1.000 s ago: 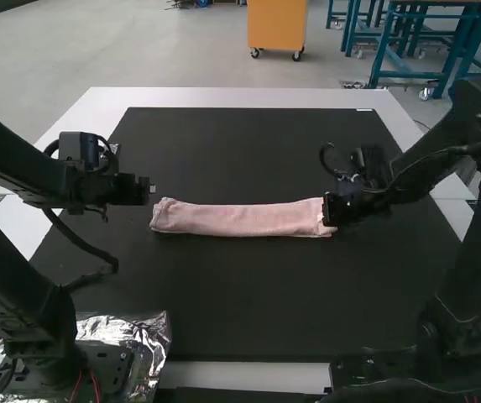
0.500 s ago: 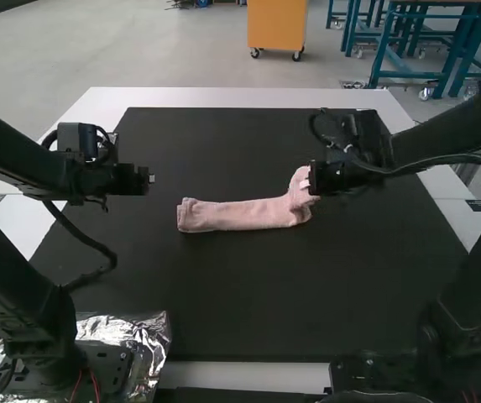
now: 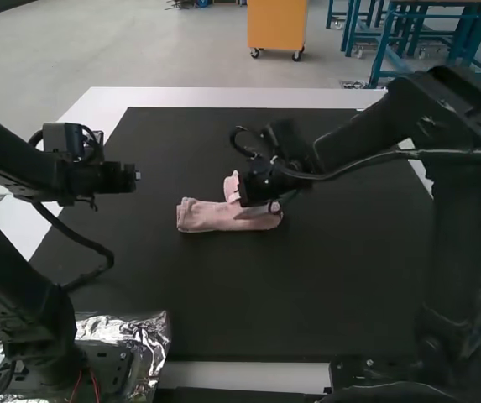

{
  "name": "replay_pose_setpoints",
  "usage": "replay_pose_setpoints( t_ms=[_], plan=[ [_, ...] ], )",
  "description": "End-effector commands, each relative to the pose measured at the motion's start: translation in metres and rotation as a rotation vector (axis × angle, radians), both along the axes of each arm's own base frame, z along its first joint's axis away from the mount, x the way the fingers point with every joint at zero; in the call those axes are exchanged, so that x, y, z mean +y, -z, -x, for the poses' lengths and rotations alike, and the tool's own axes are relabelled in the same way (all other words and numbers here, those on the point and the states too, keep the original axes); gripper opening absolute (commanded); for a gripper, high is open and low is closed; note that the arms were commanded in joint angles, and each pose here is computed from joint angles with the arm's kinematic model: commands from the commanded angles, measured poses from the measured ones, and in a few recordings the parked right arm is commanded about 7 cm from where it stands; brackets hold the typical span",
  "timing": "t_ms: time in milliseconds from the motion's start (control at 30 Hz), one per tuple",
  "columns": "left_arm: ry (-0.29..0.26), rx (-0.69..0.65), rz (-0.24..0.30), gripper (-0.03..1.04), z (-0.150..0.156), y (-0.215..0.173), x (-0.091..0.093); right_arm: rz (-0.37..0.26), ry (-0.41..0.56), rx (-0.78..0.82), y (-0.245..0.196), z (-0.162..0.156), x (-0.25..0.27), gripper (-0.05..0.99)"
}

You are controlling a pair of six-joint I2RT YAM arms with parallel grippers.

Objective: Fold the towel.

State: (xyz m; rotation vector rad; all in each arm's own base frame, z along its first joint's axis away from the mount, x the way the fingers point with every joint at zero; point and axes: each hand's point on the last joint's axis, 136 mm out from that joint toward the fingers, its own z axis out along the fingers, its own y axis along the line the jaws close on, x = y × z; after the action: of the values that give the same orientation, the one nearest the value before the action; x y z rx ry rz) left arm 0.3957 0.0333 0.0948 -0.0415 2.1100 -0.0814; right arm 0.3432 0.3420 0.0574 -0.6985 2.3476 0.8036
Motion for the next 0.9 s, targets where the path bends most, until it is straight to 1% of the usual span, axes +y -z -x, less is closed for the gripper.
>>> replay_pose_setpoints(
  t_ms=[0,233,300,433,467,567,633,667,700,733,833,867],
  plan=[
    [-0.006,-0.017,-0.020,0.97,0.003,-0.001,0.004,-0.032,-0.029,-0.027,-0.012,-0.001,0.031,-0.03],
    [0.001,-0.009,-0.030,0.97,0.009,0.007,0.003,-0.027,-0.079,-0.025,0.001,0.000,0.067,-0.03],
    [0.000,-0.012,-0.040,0.97,0.010,0.007,0.006,-0.025,-0.088,-0.022,0.006,0.000,0.074,-0.02],
    [-0.011,-0.015,-0.042,0.97,0.010,0.008,0.011,-0.023,-0.106,-0.020,0.013,0.000,0.086,-0.01],
    [-0.014,-0.014,-0.042,0.97,0.011,0.008,0.012,-0.026,-0.105,-0.020,0.012,-0.001,0.088,0.06],
    [-0.015,-0.015,-0.043,0.97,0.011,0.009,0.013,-0.038,-0.111,-0.029,0.003,-0.003,0.096,0.42],
    [-0.015,-0.018,-0.043,0.97,0.011,0.008,0.013,-0.037,-0.120,-0.031,-0.003,-0.001,0.100,0.64],
    [-0.016,-0.021,-0.043,0.97,0.010,0.007,0.013,-0.039,-0.131,-0.039,-0.009,0.001,0.103,0.73],
    [-0.016,-0.020,-0.042,0.97,0.010,0.008,0.013,-0.044,-0.134,-0.046,-0.017,0.001,0.104,0.77],
    [-0.016,-0.020,-0.042,0.97,0.010,0.008,0.013,-0.063,-0.143,-0.055,-0.031,0.001,0.107,0.79],
    [-0.014,-0.020,-0.043,0.97,0.010,0.008,0.012,-0.136,-0.168,-0.095,-0.074,0.003,0.111,0.80],
    [-0.014,-0.021,-0.043,0.97,0.010,0.008,0.012,-0.151,-0.169,-0.112,-0.086,0.004,0.110,0.80]
  ],
)
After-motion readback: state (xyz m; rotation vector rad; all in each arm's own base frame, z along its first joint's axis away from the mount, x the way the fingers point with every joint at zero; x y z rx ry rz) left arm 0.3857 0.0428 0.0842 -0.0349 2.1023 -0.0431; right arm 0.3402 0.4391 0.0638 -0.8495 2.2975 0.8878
